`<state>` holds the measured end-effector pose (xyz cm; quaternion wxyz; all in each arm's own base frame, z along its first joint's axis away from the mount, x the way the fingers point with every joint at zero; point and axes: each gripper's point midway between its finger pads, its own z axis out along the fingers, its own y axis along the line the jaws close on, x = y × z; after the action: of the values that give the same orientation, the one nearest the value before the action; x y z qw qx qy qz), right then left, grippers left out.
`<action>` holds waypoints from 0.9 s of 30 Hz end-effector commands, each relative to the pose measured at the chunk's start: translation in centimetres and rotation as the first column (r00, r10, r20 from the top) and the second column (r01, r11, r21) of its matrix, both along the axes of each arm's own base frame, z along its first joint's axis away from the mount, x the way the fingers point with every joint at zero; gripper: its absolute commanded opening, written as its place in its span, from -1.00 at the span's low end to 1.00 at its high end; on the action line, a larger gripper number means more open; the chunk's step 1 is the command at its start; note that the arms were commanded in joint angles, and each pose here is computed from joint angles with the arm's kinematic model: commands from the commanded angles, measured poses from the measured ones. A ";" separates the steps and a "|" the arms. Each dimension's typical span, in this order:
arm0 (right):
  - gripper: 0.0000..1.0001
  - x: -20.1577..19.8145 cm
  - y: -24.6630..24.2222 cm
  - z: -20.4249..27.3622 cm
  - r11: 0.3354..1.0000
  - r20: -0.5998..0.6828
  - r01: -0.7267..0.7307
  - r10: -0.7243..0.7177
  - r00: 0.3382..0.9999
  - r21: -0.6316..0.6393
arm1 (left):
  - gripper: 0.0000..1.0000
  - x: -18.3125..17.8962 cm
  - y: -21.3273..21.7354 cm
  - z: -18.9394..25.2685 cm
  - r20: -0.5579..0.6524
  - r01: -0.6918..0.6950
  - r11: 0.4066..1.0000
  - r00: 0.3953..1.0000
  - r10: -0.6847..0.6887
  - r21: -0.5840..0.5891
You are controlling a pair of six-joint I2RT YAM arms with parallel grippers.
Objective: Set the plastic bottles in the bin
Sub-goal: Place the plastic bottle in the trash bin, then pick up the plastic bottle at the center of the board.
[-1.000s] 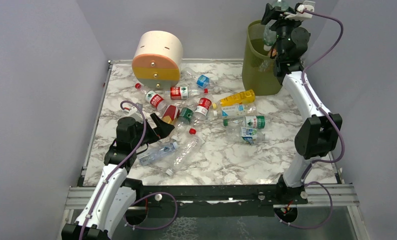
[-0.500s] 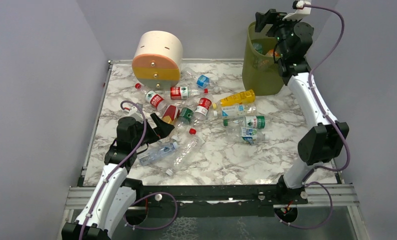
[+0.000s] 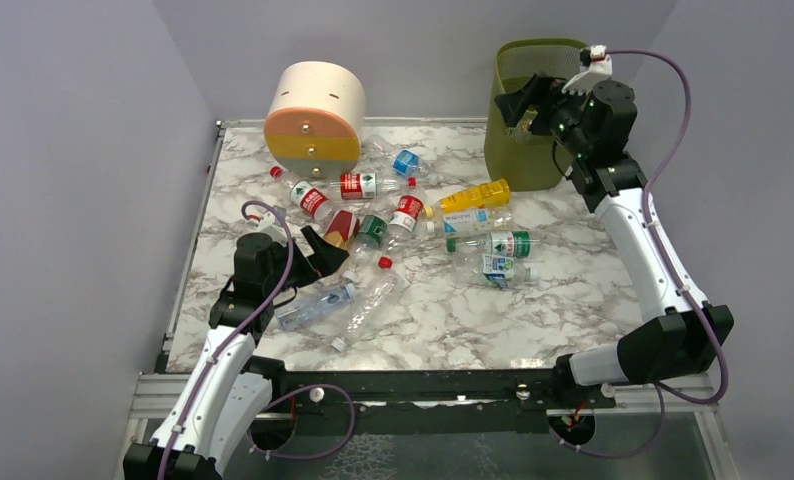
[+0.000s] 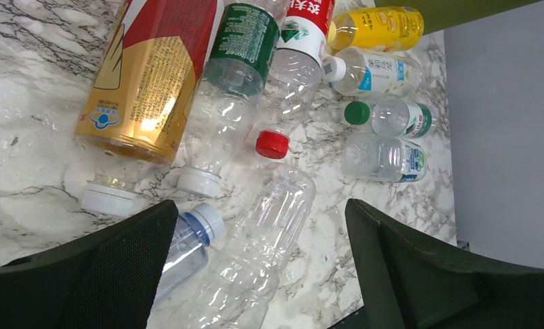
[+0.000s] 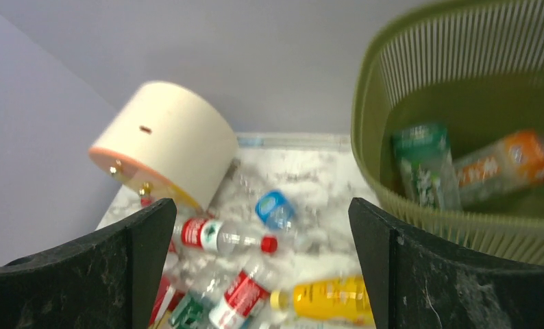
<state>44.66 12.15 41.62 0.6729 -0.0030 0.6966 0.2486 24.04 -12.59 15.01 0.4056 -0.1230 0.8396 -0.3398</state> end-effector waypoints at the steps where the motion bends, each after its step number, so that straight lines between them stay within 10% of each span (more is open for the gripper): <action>1: 0.99 -2.5 1.0 -8.4 0.998 -0.346 -0.025 0.045 0.937 0.063 | 0.98 0.6 0.0 1.3 0.045 -0.005 1.000 0.999 0.004 0.003; 12: 0.99 -8.9 0.8 -21.7 0.996 -0.626 -0.008 0.062 0.777 0.088 | 0.98 0.4 0.0 1.0 0.047 -0.005 1.000 0.999 0.005 -0.005; 27: 0.99 -13.2 -1.1 -30.1 1.000 -0.704 0.005 -0.013 0.710 -0.013 | 0.98 0.5 -0.3 0.7 0.040 0.001 1.000 0.999 0.000 -0.018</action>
<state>31.43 11.21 12.01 0.3429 0.1005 0.9052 0.2302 24.17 -12.63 15.13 0.4095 -0.1234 0.8365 -0.3426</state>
